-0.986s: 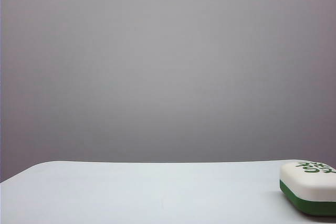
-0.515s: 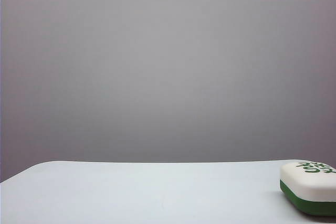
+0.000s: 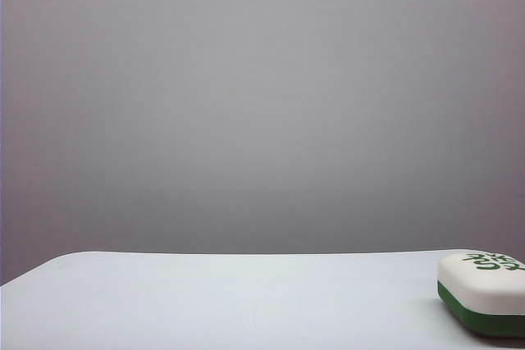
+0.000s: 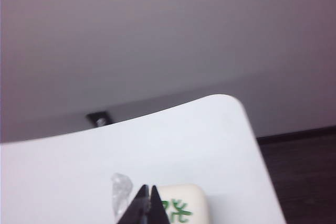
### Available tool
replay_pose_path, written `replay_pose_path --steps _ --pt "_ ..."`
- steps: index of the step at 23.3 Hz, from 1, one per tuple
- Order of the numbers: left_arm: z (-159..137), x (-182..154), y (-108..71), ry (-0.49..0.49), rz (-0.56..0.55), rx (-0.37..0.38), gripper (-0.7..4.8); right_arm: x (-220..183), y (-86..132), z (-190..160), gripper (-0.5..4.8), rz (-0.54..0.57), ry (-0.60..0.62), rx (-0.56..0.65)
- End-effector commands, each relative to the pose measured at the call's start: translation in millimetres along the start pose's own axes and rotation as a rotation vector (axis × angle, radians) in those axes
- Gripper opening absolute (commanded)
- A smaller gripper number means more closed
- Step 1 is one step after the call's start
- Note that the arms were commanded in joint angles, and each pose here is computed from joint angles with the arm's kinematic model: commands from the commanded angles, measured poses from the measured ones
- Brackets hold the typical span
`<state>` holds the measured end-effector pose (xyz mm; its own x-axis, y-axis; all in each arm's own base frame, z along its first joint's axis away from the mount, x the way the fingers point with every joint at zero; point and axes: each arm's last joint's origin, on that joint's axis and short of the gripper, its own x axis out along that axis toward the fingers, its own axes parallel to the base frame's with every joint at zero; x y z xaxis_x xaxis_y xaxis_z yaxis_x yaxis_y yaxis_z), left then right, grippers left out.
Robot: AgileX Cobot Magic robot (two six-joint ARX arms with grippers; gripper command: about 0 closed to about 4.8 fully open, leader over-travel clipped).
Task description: Move the foam mahjong from the right side of the table to the left side of the table.
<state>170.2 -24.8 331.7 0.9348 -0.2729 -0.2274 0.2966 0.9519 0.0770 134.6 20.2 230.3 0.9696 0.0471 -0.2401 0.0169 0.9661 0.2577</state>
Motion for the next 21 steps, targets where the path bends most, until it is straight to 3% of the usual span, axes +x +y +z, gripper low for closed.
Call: replay_pose_path --steps 1,7,13,21 --pt "9.3 2.4 0.7 0.087 -0.041 0.070 -0.06 9.0 2.5 11.3 -0.05 0.032 0.040 -0.015" --pt "15.5 7.0 0.6 0.130 -0.113 0.169 -0.06 46.5 -14.4 19.9 -0.05 0.062 0.207 0.022" --pt "8.1 7.1 -4.9 0.158 -0.304 0.267 -0.06 87.5 -52.0 -4.2 -0.05 0.057 0.411 0.153" --pt "7.0 3.9 -10.8 0.127 -0.501 0.229 -0.06 114.4 -68.3 -39.7 -0.05 0.024 0.580 0.201"
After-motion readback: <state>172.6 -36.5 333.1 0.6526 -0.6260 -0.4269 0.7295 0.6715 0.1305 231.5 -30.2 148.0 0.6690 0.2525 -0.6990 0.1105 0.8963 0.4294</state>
